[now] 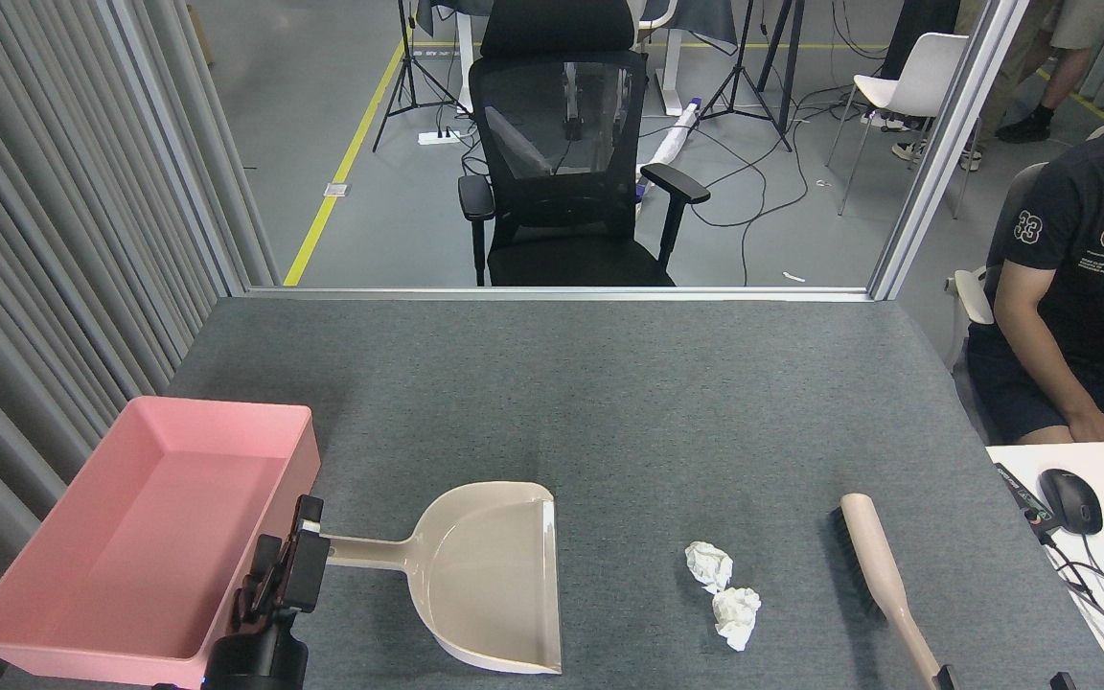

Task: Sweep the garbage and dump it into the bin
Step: 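Grasp the beige dustpan handle with the left gripper, then grasp the beige-handled brush with the right gripper, then sweep the white paper balls into the dustpan with the right-held brush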

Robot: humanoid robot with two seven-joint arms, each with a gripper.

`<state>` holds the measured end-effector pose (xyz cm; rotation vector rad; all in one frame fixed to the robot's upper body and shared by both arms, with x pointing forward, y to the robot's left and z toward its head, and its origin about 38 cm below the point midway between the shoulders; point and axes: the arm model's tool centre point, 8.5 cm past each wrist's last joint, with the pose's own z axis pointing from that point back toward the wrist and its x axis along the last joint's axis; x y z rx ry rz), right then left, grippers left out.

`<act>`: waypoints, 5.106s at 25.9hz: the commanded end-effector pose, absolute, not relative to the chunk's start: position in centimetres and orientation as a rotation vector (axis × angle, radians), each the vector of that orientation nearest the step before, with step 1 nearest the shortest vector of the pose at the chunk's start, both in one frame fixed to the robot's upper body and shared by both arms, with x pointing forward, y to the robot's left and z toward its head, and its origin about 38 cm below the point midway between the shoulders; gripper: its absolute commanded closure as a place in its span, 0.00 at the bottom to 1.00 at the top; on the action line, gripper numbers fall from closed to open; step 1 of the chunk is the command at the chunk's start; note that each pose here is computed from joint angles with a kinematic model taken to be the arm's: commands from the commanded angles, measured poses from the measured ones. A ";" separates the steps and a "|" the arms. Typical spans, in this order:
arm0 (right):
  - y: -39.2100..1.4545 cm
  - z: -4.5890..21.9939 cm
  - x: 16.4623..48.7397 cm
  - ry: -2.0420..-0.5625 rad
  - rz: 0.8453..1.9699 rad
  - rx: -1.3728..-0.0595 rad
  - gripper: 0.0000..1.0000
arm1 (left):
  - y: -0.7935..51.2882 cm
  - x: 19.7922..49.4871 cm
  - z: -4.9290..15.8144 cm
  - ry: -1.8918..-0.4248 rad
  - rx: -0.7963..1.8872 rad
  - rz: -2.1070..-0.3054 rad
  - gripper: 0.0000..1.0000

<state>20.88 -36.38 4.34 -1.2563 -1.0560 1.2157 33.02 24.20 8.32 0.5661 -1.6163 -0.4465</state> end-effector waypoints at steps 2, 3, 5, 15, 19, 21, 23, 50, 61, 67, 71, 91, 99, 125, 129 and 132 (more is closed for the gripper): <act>-37.1 3.1 19.8 -1.047 1.203 -1.228 0.01 | 23.6 33.5 7.4 -1.636 0.362 -0.282 0.01; -36.9 3.1 19.9 -1.053 1.206 -1.223 0.01 | 23.7 33.5 6.9 -1.625 0.368 -0.273 0.01; -36.7 2.9 19.9 -1.056 1.210 -1.215 0.01 | 23.7 33.4 6.3 -1.611 0.372 -0.268 0.01; -37.0 1.6 19.7 -1.040 1.181 -1.178 0.01 | 21.8 32.8 5.4 -1.590 0.299 -0.340 0.01; -37.1 0.9 19.8 -1.034 1.182 -1.160 0.01 | 20.6 32.5 5.4 -1.593 0.256 -0.381 0.01; -37.1 0.8 19.9 -1.033 1.180 -1.160 0.01 | 20.1 32.3 5.2 -1.591 0.243 -0.390 0.01; -36.8 0.7 19.9 -1.036 1.177 -1.154 0.01 | 19.5 32.2 5.1 -1.589 0.230 -0.403 0.01; -33.6 -1.4 23.8 -1.031 1.238 -1.105 0.01 | 19.4 32.0 5.1 -1.622 0.227 -0.407 0.01; -33.1 -1.8 24.7 -1.033 1.241 -1.092 0.01 | 19.3 31.9 4.9 -1.631 0.223 -0.410 0.01; -33.4 -1.9 24.7 -1.004 1.244 -1.104 0.01 | 19.3 31.8 4.6 -1.632 0.220 -0.413 0.01; -33.5 -1.7 24.9 -1.002 1.238 -1.114 0.02 | 19.4 31.8 4.5 -1.629 0.220 -0.412 0.01; -33.8 -1.8 24.7 -0.992 1.254 -1.117 0.28 | 19.4 31.8 4.4 -1.626 0.224 -0.415 0.01; -33.7 -1.9 24.5 -0.996 1.276 -1.106 0.53 | 19.5 31.8 4.4 -1.625 0.227 -0.416 0.01; -33.0 -1.4 24.4 -1.079 1.262 -1.076 0.92 | 18.2 31.0 2.0 -1.561 0.114 -0.527 0.01; -32.8 -1.2 24.2 -1.099 1.239 -1.071 0.95 | 18.4 30.8 0.4 -1.518 0.110 -0.521 0.01; -32.7 -1.3 23.8 -1.109 1.223 -1.064 0.95 | 18.6 31.5 -0.7 -1.486 0.113 -0.524 0.01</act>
